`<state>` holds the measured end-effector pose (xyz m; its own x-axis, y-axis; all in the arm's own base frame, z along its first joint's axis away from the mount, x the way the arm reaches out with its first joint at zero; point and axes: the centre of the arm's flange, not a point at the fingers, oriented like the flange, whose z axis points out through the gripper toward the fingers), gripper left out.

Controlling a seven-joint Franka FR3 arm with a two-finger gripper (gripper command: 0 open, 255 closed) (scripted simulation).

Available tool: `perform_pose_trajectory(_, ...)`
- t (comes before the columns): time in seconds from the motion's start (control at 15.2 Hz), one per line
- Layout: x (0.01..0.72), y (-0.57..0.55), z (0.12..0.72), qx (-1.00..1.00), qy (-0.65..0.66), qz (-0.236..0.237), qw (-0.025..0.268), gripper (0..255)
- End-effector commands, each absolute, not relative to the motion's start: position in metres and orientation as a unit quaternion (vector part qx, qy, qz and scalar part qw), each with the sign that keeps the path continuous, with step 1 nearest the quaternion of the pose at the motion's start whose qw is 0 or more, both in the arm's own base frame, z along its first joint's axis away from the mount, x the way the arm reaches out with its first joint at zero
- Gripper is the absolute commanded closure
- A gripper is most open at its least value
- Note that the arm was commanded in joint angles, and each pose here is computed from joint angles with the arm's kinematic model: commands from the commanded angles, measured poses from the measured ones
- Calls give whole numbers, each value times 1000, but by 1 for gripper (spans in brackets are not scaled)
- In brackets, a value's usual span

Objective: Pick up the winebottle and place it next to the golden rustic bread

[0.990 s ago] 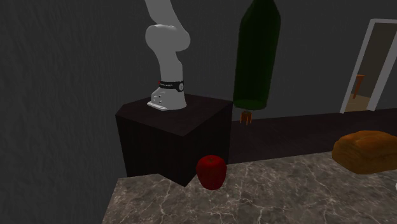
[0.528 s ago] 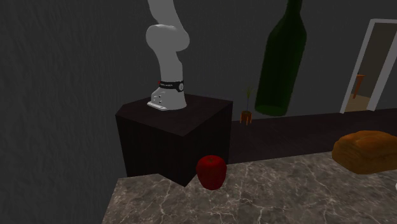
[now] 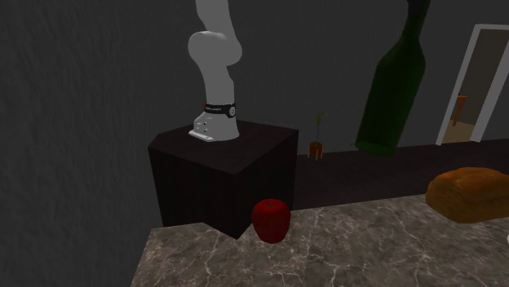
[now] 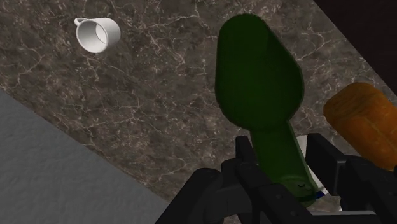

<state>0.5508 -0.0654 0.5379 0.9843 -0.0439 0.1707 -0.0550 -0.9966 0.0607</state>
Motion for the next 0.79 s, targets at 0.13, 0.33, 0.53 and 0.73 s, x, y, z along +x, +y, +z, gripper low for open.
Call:
perform_pose_trajectory(0.13,585,-24,521,996,-25,85,32,255)
perform_pose_trajectory(0.33,609,5,508,996,-25,85,32,255)
perform_pose_trajectory(0.53,634,33,496,996,-25,85,32,255)
perform_pose_trajectory(0.73,658,62,483,996,-25,85,32,255)
